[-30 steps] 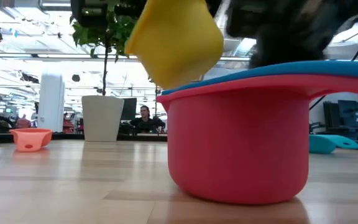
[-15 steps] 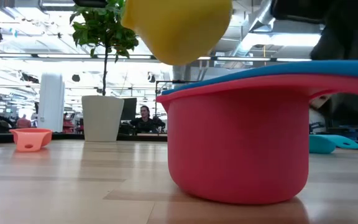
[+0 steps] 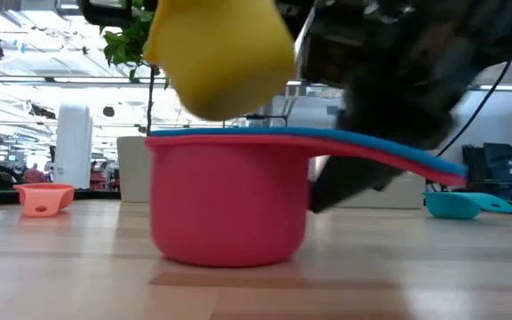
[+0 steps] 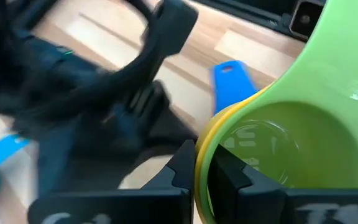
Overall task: Nest measuring cups in basket
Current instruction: Stack the stacked measuring cups on top of the other stacked measuring cups, then move the stacked measuring cups towards the center of the table
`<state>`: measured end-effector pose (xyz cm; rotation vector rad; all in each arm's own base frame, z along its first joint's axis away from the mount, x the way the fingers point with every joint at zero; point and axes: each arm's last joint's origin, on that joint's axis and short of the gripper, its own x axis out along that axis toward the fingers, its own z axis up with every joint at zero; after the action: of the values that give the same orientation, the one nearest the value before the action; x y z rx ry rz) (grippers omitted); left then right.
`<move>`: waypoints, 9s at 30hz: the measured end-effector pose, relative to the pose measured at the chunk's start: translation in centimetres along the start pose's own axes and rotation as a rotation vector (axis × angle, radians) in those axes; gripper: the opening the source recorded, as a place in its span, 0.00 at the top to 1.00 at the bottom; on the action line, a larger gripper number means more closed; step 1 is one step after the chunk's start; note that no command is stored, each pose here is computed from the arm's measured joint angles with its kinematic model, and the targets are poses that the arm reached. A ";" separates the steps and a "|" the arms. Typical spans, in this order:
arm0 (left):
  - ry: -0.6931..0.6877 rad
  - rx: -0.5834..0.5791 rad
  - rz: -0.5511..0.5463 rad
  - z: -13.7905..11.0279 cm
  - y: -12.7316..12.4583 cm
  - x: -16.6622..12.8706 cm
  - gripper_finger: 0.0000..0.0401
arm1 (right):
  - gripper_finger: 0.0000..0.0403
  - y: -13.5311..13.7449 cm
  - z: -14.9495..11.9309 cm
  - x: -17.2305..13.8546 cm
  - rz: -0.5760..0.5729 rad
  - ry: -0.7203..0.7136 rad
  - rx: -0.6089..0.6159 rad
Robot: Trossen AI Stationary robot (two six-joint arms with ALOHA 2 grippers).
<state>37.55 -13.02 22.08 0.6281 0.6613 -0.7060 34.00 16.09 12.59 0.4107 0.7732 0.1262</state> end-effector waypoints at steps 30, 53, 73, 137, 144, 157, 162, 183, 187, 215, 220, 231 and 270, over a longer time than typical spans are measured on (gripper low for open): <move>0.206 -1.000 0.227 -1.2 -1.2 0.0 0.97 | 0.95 1.9 1.2 -8.7 -0.376 -0.164 0.146; 0.184 -1.134 0.076 -0.3 -2.5 0.2 0.80 | 0.91 1.5 0.4 -8.8 -0.433 -0.117 0.205; 0.305 -0.901 0.214 -0.3 -4.3 -1.6 0.80 | 0.95 2.7 -1.0 -8.2 -0.304 0.028 0.145; -0.150 -1.019 0.665 -0.3 -14.6 -1.4 0.85 | 0.99 16.5 -2.3 -1.6 -0.293 -0.215 -0.079; -0.194 -1.059 0.660 0.0 -14.8 -1.5 0.85 | 0.96 16.8 -2.5 -1.8 -0.278 -0.212 -0.063; -0.190 -1.041 0.639 0.2 -15.4 -1.5 0.85 | 0.98 17.1 -2.7 1.7 -0.059 -0.160 -0.023; -0.188 -1.038 0.639 0.2 -15.4 -1.5 0.85 | 0.99 17.0 -3.4 2.2 -0.060 -0.135 -0.005; -0.182 -1.034 0.639 0.2 -15.4 -1.5 0.85 | 0.99 14.6 -2.4 2.4 -0.289 -0.212 0.000; -0.196 -1.044 0.680 0.1 -15.1 -1.6 0.85 | 0.97 14.2 -2.1 2.5 -0.315 -0.216 -0.008; -0.132 -0.813 0.582 0.5 -15.0 -1.6 0.98 | 0.99 13.6 3.9 -0.5 -0.266 -0.038 0.341; -0.095 -0.734 0.438 0.8 -16.3 -1.5 1.00 | 0.98 14.8 2.0 -0.6 -0.281 -0.029 0.310; -0.074 -0.641 0.232 1.2 -17.9 -1.4 1.00 | 0.98 17.4 -1.3 -1.9 -0.268 -0.040 0.200; -0.099 -0.581 0.244 -0.9 -16.5 5.3 1.00 | 0.99 14.0 -1.1 2.8 -0.319 -0.013 0.159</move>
<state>28.06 -24.21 12.92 0.1307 0.6457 -0.2893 35.77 29.98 15.69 0.4325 0.8296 -0.2374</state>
